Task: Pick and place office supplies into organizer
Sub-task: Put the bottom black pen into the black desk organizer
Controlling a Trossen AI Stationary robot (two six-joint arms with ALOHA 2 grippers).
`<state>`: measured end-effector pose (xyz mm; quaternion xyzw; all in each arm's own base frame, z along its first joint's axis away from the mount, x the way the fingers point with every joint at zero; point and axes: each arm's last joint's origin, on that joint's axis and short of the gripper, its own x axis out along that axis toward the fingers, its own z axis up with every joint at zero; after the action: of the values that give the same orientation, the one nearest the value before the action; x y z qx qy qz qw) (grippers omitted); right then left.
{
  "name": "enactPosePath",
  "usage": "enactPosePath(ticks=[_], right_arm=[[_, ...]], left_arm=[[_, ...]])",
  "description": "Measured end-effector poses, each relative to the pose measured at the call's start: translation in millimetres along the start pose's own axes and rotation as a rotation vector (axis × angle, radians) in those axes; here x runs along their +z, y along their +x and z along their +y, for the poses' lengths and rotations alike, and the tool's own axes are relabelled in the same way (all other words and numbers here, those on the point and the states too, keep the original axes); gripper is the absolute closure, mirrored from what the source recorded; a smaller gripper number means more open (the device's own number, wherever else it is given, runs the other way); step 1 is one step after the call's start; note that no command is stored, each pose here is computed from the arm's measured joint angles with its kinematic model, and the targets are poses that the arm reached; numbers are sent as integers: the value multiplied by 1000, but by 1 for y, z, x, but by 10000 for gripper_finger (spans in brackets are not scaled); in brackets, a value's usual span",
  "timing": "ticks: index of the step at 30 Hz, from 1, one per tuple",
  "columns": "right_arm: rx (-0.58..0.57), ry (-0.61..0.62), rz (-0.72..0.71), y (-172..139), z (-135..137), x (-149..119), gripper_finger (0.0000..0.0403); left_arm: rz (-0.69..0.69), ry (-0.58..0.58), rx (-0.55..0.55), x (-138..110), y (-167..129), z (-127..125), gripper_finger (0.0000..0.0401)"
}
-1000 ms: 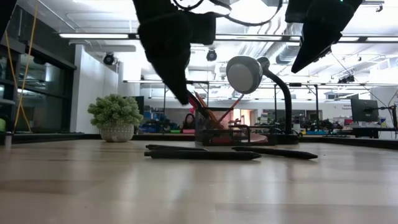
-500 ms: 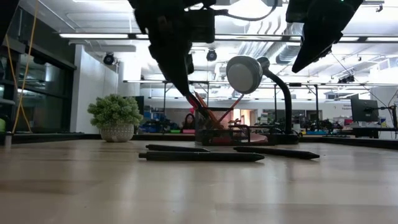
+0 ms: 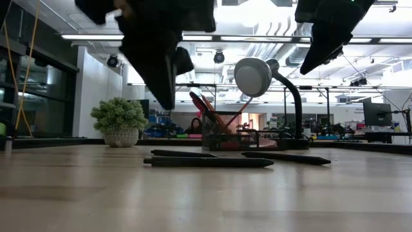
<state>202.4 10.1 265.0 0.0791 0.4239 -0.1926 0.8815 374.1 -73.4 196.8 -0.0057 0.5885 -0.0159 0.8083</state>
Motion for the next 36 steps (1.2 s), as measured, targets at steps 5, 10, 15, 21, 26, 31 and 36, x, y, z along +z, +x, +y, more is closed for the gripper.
enactPosePath(ticks=[5,10,15,21,26,31,36], right_arm=[[15,-9,-10,0,1,1,336],[17,-24,-9,0,1,1,336],[21,-45,-9,0,1,1,336],[30,-97,-4,0,1,1,336],[62,-154,-5,0,2,2,336],[142,-213,-11,-1,6,3,336],[205,-284,-44,-2,12,5,336]], left_arm=[[-14,-43,51,1,6,-5,398],[54,-70,28,-4,19,-4,398],[54,-113,-12,-2,27,-7,398],[53,-171,12,-2,29,-6,398],[49,-205,52,-2,29,-5,398],[54,-204,58,-3,29,-4,390],[61,-207,60,-3,29,-4,333]])
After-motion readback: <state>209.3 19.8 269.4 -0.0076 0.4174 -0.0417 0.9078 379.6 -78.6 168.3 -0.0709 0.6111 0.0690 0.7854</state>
